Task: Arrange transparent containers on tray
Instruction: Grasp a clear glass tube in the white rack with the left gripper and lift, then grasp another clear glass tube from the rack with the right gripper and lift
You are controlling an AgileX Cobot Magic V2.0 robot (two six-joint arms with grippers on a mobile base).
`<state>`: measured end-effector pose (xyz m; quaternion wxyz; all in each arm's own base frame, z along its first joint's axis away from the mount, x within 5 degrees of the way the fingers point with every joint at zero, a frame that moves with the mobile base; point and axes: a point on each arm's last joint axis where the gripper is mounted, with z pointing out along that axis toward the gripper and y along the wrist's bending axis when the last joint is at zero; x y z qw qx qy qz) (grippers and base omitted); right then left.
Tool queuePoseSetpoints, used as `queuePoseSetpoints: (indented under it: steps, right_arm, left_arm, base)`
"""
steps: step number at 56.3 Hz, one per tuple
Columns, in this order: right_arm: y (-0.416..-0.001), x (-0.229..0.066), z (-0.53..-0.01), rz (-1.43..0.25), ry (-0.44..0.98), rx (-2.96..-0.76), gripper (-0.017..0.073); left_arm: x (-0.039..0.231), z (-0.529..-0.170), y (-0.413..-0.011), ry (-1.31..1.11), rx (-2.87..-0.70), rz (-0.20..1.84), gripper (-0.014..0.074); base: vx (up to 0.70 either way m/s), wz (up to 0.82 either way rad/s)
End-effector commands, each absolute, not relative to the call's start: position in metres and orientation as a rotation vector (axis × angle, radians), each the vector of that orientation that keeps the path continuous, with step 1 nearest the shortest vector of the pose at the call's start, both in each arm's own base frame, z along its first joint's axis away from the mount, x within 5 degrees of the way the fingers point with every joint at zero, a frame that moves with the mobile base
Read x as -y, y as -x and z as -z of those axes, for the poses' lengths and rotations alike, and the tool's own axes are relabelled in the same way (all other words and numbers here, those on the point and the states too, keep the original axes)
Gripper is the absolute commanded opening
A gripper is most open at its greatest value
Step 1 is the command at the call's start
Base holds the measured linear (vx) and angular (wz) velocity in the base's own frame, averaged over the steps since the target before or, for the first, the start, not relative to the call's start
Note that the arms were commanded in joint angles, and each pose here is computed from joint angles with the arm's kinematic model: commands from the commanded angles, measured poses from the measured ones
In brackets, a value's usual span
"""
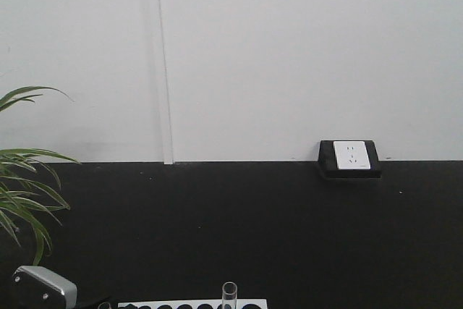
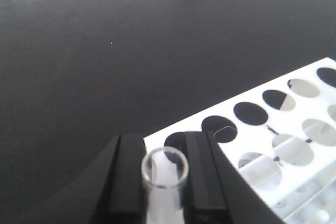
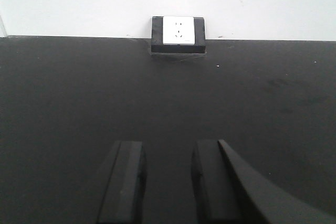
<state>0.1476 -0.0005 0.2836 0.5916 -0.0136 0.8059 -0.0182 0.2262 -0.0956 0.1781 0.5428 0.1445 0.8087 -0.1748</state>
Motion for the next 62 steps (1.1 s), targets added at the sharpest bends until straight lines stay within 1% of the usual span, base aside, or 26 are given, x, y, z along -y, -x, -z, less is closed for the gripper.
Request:
queuePoseSetpoints:
  steps: [1, 11, 19, 29, 39, 45, 52, 58, 62]
  right_arm:
    - [-0.151, -0.001, -0.301, 0.038, 0.052, -1.764, 0.0325]
    - [-0.151, -0.001, -0.301, 0.038, 0.052, -1.763, 0.0325]
    - [-0.151, -0.001, -0.301, 0.038, 0.052, -1.763, 0.0324]
    - [-0.151, -0.001, -0.301, 0.038, 0.053, -1.76, 0.0324]
    - [-0.151, -0.001, -0.301, 0.038, 0.053, -1.76, 0.0324]
    - [-0.151, -0.001, -0.301, 0.038, 0.053, -1.759, 0.0324]
    - [-0.152, -0.001, -0.303, 0.032, 0.052, -1.742, 0.0324]
    - [-0.152, -0.003, -0.309, 0.02, 0.061, -1.67, 0.0324]
    - [-0.153, -0.005, -0.313, 0.009, 0.074, -1.623, 0.0324]
  left_arm:
    - [0.099, -0.197, -0.232, -0.316, -1.8, 0.453, 0.0182]
    - [0.1, -0.2, -0.232, -0.312, -1.768, 0.464, 0.0119]
    - [0.102, -0.214, -0.238, -0.307, -1.722, 0.468, 0.0106]
    - [0.105, -0.256, -0.248, -0.298, -1.627, 0.455, 0.0108]
    - [0.102, -0.293, -0.249, -0.29, -1.618, 0.417, 0.011]
    - [0.099, -0.314, -0.244, -0.282, -1.612, 0.397, 0.011]
    - [0.091, -0.336, -0.228, -0.27, -1.588, 0.381, 0.011]
    - [0.082, -0.348, -0.21, -0.259, -1.598, 0.361, 0.011]
    - [0.075, -0.352, -0.198, -0.251, -1.645, 0.337, 0.011]
  base:
    - [0.0, 0.0]
    - [0.0, 0.0]
    - [0.0, 0.0]
    - [0.0, 0.0]
    - [0.0, 0.0]
    - [0.0, 0.0]
    - [0.0, 0.0]
    - [0.0, 0.0]
    - [0.0, 0.0]
